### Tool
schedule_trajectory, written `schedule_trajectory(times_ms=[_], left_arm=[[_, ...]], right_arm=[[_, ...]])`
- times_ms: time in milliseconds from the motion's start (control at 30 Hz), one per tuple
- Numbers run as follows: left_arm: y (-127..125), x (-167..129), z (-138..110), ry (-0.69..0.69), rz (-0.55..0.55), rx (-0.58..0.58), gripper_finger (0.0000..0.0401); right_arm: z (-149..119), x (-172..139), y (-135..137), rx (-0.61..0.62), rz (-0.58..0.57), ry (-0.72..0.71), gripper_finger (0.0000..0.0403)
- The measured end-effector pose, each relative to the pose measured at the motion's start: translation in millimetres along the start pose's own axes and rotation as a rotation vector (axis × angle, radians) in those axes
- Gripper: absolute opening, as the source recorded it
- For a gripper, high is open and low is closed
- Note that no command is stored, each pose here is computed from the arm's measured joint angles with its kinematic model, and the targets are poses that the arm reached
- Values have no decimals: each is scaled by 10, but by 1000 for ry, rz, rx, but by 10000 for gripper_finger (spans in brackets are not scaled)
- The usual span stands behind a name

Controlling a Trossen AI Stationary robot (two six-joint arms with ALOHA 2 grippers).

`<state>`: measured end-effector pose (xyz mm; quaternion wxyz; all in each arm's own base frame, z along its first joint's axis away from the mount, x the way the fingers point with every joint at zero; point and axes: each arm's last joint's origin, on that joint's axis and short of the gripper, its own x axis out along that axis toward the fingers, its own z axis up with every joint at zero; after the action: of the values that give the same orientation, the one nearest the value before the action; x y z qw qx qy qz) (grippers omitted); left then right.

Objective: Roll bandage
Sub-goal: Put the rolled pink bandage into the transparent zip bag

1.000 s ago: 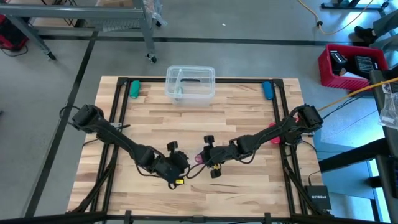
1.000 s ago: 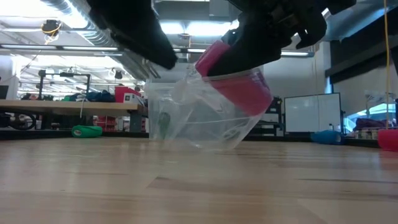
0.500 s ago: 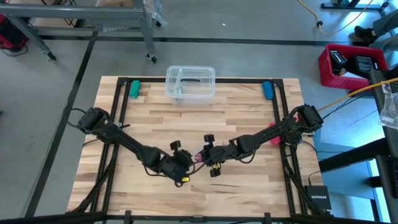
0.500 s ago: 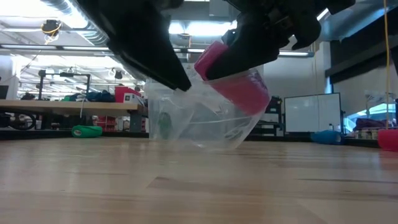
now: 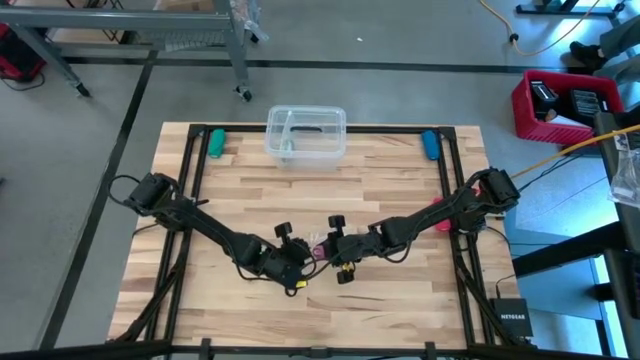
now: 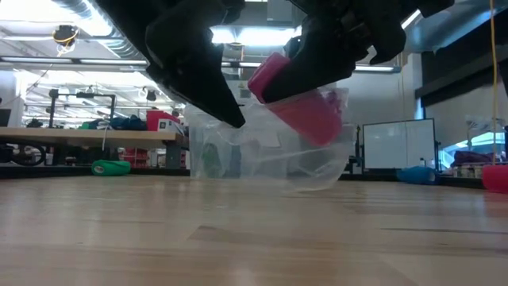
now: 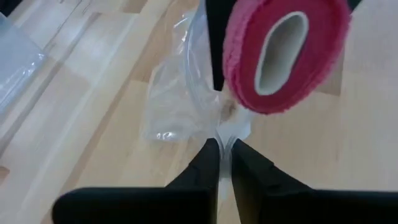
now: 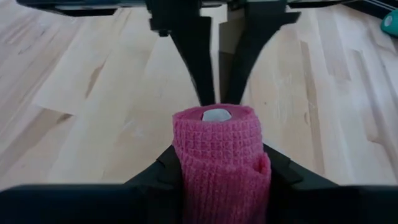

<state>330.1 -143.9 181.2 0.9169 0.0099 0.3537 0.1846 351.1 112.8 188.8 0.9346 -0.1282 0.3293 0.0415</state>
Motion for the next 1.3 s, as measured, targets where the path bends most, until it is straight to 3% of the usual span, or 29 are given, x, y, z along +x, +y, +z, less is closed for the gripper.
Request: schedule_trajectory(times_ms=[267,533,800,900,1067,1300], left_arm=[[-94,-111,49,-22,-34,25,10],[-158,-238,246,-63,-21,72,27],[-137,-253,283,-60,10,60,17],[-141,-255,288,-65,7,54,22],[-135,-253,286,-67,18,53,30],[-133,-264,291,-69,21,43,32]], right_arm=[[-39,-18,-16,-45,-73,52,124],[-62,-27,-8,-53,-43,80,124],[-96,-27,-3,-9,-19,112,127],[-93,-26,11,3,34,107,149],[-85,-51,7,-3,43,134,223],[216,-236,-45,-17,92,214,291]])
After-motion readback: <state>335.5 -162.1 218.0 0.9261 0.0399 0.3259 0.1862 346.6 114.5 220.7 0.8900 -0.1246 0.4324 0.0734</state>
